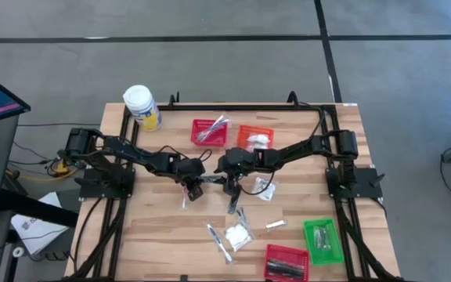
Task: Pick & Place Travel size toiletries
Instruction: Put the black comb into the bottom red bin
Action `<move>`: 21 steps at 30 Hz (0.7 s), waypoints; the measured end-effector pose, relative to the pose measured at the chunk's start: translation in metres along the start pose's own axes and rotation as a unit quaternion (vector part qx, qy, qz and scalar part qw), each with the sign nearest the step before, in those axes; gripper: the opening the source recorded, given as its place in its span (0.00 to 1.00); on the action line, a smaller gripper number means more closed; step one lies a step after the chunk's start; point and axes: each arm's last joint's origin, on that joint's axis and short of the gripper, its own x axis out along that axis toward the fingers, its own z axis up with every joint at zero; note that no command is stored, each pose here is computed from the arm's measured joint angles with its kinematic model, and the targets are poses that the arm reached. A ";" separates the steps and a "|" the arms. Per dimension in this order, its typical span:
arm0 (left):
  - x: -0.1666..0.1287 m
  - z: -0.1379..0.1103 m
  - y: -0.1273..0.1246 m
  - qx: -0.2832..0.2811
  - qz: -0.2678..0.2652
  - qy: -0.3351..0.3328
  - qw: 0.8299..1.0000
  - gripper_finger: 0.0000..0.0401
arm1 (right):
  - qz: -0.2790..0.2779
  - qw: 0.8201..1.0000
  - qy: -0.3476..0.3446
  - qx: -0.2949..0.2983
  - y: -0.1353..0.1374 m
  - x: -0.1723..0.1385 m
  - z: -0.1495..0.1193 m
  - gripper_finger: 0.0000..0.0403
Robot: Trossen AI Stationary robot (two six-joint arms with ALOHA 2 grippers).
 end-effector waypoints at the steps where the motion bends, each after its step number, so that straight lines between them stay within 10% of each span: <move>1: 0.000 0.000 0.000 -0.001 0.000 0.000 1.000 0.00 | 0.000 1.000 -0.003 0.002 -0.001 0.005 -0.001 0.50; 21: 0.005 -0.014 0.013 -0.056 -0.034 0.041 0.997 0.00 | 0.003 1.000 0.008 0.020 -0.002 0.010 -0.003 0.46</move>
